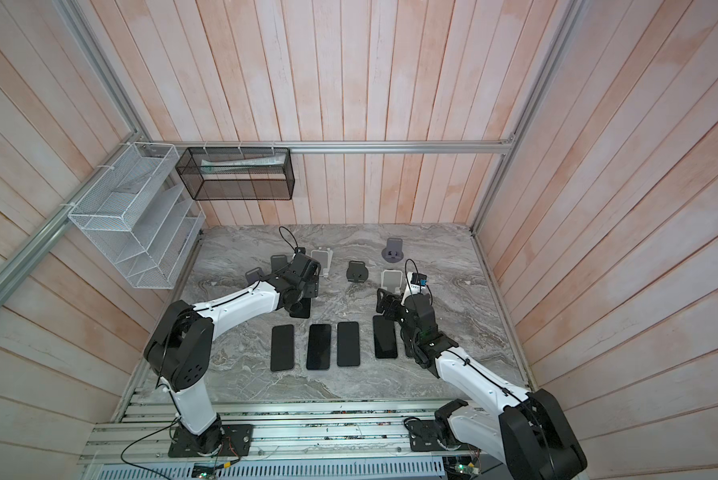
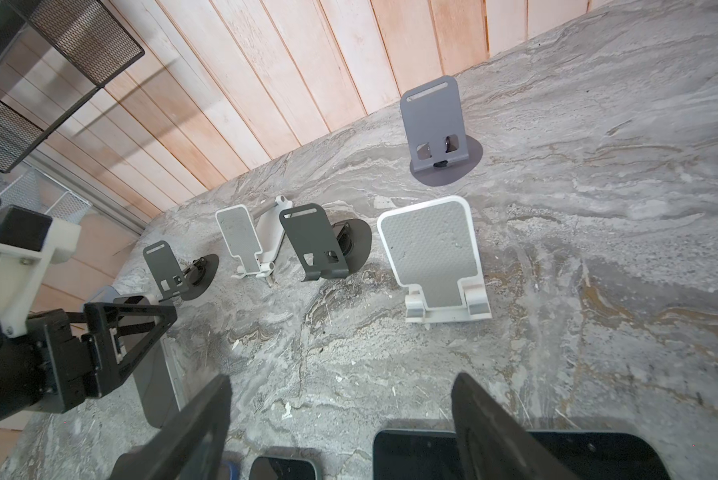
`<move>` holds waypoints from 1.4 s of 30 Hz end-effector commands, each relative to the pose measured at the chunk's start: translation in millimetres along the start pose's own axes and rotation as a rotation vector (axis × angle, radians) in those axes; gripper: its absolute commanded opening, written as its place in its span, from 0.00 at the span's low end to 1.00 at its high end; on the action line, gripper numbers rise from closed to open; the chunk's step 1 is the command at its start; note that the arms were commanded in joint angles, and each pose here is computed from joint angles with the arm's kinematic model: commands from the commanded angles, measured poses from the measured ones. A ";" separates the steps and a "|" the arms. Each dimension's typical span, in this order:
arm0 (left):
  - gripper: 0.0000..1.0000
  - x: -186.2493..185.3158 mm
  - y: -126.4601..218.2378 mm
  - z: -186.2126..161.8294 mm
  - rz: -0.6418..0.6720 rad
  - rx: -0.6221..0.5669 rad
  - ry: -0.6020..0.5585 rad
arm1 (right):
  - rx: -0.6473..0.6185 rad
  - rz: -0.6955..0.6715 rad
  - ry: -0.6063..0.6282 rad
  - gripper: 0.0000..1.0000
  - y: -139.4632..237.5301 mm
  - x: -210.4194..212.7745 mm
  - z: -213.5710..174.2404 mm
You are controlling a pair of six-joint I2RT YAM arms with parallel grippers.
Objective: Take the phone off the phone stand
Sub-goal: 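Lift the black phone up off the white stand with the left gripper, then carry the black phone toward the robot and lower it beside the flat phones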
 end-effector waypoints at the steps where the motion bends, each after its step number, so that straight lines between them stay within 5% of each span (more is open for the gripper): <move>1: 0.59 -0.7 -12.0 0.8 -0.014 0.006 0.011 | -0.010 -0.011 0.014 0.83 -0.7 -1.0 -2.7; 29: 0.58 -0.5 -66.7 -33.3 -0.002 0.136 0.057 | -0.017 -0.063 0.035 0.83 -3.0 -5.8 -2.3; 42: 0.67 4.7 -72.8 -43.6 0.045 0.164 0.063 | 0.000 -0.067 0.033 0.83 -7.2 -7.7 -7.3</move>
Point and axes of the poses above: each gripper's point midway between its finger pads, its own y axis back along the fingers, its own x axis along the line the jaws close on, z = x × y, the point moved 3 cm from there along y, back along the fingers, and after that the axes turned 7 degrees about -y, right-handed, at the moved point
